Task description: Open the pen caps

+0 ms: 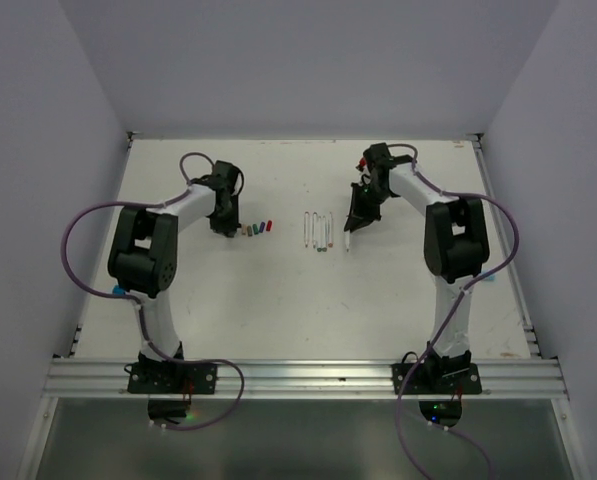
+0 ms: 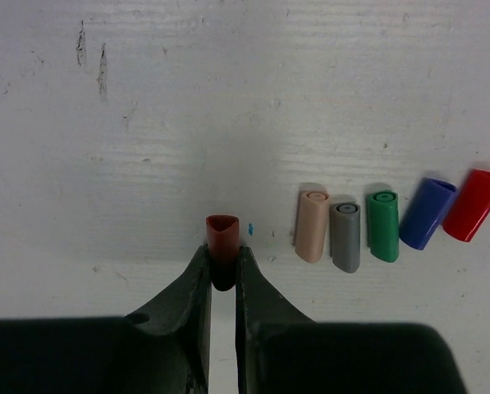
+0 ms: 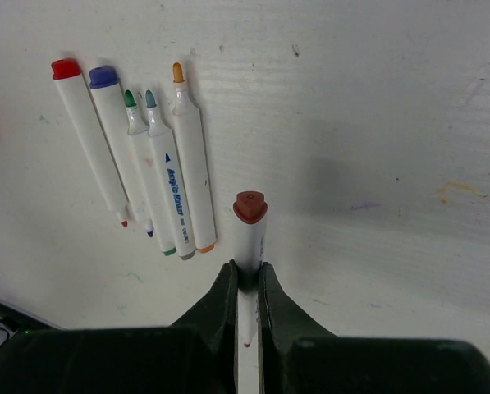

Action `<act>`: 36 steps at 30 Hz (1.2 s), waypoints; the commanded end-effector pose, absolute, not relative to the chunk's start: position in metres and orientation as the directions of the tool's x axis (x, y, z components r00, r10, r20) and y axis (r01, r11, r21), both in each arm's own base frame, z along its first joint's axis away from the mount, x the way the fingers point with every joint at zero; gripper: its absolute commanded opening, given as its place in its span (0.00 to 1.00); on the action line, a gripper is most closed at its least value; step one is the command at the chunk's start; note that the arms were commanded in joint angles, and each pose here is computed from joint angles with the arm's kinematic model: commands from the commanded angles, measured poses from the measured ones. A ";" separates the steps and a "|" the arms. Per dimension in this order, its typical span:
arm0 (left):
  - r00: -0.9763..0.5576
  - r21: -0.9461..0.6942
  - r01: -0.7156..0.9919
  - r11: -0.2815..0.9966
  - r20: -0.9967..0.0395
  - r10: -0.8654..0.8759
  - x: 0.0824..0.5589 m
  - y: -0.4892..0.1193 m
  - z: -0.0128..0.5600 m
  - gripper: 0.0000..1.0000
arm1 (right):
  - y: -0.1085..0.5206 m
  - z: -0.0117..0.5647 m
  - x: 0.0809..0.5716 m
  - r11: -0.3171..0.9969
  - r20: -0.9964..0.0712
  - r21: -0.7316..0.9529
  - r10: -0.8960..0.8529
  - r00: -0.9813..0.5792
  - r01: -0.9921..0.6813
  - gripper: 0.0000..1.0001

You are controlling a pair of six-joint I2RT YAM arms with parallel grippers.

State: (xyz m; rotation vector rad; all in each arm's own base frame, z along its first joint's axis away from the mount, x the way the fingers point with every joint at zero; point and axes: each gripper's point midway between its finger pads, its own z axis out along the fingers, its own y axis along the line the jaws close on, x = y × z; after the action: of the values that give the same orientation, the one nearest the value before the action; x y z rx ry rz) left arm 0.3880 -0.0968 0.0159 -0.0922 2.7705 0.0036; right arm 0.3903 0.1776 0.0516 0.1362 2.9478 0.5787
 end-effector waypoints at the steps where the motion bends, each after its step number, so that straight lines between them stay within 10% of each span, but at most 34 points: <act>1: -0.910 -0.049 -0.043 0.998 -0.411 -0.060 0.410 -0.103 0.026 0.14 | 0.182 0.056 0.398 0.935 -0.152 0.353 0.073 -0.986 0.015 0.00; 30: -0.883 -0.129 -0.064 0.990 -0.454 -0.116 0.384 -0.105 0.064 0.56 | 0.203 0.036 0.424 0.944 -0.202 0.329 0.040 -0.979 -0.029 0.04; 36: -0.868 -0.204 -0.042 0.978 -0.477 -0.137 0.373 -0.115 0.086 0.59 | 0.205 0.037 0.429 0.943 -0.212 0.333 0.057 -0.976 -0.017 0.32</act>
State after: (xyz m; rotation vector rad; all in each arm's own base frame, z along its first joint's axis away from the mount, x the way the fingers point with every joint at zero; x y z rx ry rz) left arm 0.3772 -0.1110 0.0646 -0.1079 2.6640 -0.1828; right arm 0.4154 0.2019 0.0281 0.0322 2.9277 0.4902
